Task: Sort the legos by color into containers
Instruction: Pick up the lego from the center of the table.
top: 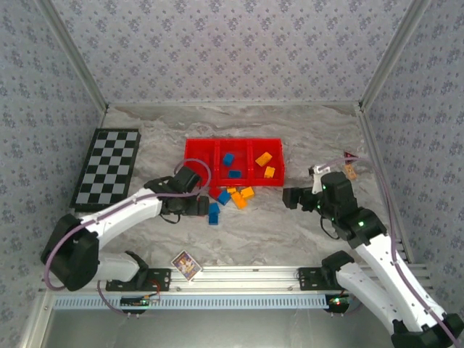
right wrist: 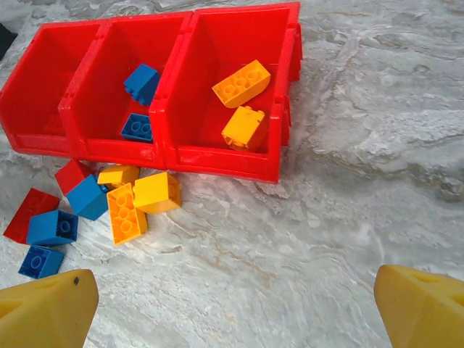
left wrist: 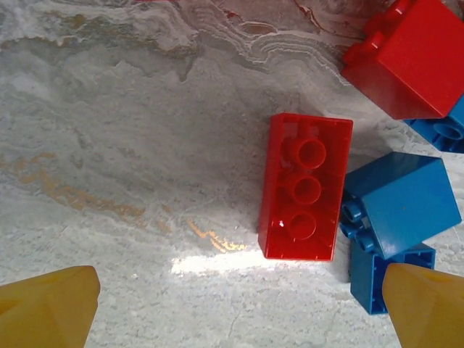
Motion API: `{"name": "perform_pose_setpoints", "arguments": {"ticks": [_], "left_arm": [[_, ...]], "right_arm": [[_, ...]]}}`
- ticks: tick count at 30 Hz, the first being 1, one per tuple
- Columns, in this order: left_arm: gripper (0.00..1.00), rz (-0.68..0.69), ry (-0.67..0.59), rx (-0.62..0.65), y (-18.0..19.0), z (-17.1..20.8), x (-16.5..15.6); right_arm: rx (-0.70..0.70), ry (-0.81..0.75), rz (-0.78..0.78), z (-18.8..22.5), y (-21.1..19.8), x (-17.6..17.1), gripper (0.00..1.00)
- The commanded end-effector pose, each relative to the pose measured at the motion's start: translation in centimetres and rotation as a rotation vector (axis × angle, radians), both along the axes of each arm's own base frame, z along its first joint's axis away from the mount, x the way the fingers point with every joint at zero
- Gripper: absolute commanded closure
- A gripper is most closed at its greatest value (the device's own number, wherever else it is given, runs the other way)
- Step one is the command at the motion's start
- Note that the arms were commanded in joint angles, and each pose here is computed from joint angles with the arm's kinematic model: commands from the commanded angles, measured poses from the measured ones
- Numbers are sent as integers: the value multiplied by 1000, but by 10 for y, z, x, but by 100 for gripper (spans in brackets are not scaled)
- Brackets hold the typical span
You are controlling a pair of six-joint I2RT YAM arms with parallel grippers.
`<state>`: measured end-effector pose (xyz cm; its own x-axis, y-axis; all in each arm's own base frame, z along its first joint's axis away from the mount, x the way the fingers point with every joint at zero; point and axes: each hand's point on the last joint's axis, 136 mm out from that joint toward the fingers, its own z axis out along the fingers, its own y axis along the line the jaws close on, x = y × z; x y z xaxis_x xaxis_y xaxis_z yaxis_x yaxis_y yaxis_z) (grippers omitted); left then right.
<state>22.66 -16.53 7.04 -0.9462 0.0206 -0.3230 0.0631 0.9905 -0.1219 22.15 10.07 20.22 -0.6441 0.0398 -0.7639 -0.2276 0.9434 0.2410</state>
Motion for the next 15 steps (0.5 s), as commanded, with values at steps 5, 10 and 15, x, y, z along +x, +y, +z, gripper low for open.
{"name": "perform_pose_setpoints", "arguments": {"ticks": [5, 10, 15], "left_arm": [[0, -35, -40, -13, -27, 13, 31], [4, -31, -30, 26, -32, 8, 42], [11, -13, -3, 58, -31, -6, 46]], "right_arm": [[29, -37, -51, 1, -16, -23, 0], [-8, -44, -58, -1, -19, -24, 0], [-17, -40, -49, -2, -17, -24, 0]]}}
